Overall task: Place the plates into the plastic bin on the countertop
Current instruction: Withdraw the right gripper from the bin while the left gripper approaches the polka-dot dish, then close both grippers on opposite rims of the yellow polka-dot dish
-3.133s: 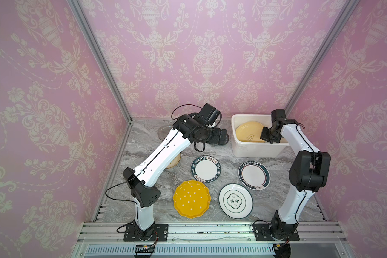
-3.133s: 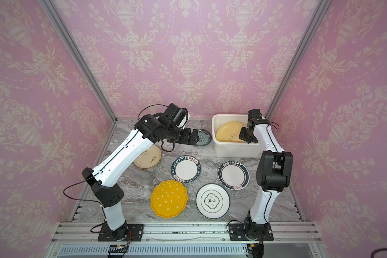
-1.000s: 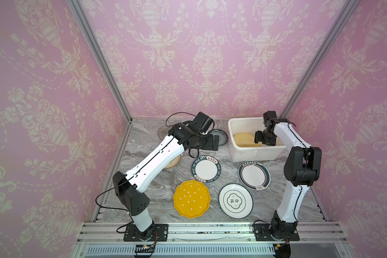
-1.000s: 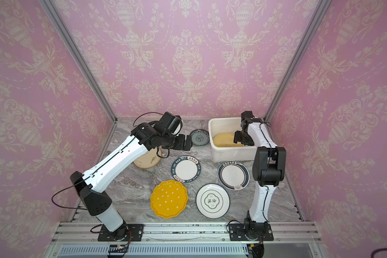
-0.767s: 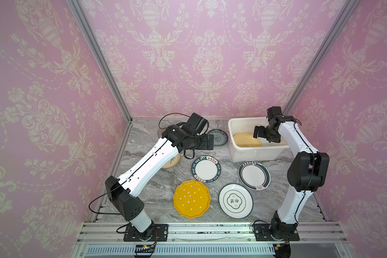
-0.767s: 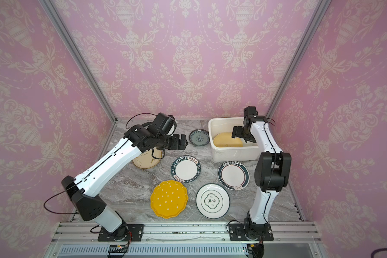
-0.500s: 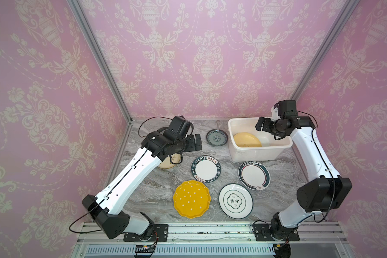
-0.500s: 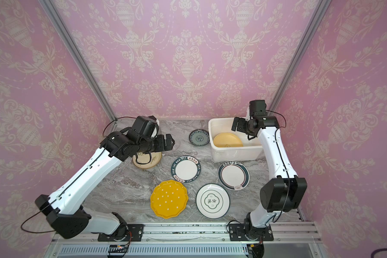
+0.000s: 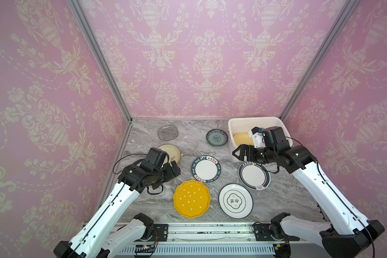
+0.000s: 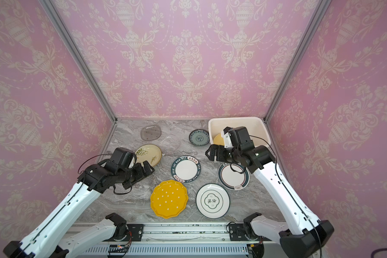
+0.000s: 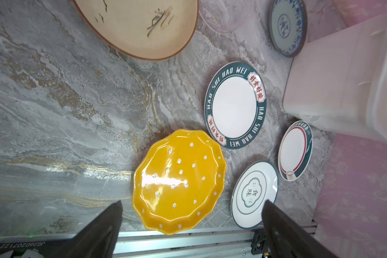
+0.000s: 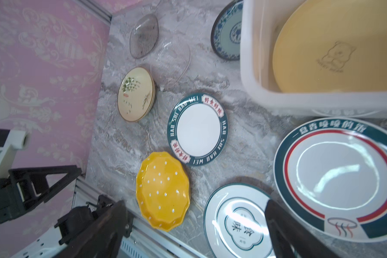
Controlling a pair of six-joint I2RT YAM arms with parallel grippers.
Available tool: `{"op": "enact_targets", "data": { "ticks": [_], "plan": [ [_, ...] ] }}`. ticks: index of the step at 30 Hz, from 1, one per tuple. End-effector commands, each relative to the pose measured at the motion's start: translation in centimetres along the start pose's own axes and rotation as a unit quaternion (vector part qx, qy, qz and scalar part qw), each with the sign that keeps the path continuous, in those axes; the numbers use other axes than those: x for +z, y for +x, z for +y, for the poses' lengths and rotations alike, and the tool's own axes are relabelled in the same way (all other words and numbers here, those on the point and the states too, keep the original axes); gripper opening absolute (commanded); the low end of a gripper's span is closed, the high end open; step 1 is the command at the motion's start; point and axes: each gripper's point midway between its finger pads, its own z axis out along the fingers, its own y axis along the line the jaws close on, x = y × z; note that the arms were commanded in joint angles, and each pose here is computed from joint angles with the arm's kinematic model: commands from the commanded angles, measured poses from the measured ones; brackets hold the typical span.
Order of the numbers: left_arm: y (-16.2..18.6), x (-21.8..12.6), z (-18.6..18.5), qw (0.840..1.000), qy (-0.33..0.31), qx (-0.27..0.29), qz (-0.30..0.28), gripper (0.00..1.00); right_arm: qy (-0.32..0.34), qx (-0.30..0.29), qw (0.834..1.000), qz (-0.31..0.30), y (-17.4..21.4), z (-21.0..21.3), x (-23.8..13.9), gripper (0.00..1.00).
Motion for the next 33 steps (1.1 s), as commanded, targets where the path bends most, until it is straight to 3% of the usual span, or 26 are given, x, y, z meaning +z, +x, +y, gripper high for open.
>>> {"op": "enact_targets", "data": {
  "ticks": [1, 11, 20, 33],
  "plan": [
    [3.2, 1.1, 1.3, 0.997, 0.0, 0.01, 0.076, 0.99, -0.011, 0.062, 0.998, 0.03, 3.9, 0.4, 1.7, 0.96],
    [5.6, 3.1, 4.3, 0.996, 0.001, 0.024, 0.088, 0.99, -0.046, 0.086, 0.989, 0.109, 13.5, 3.3, 9.2, 0.93],
    [5.9, 4.6, 5.1, 0.992, -0.02, 0.06, 0.107, 0.99, -0.074, 0.146, 0.977, 0.138, 15.5, 4.2, 14.4, 0.89],
    [7.9, 8.5, 6.1, 0.992, 0.026, 0.006, 0.125, 0.99, -0.038, 0.174, 0.967, 0.182, 17.8, 2.9, 17.7, 0.86]
  ]
}}
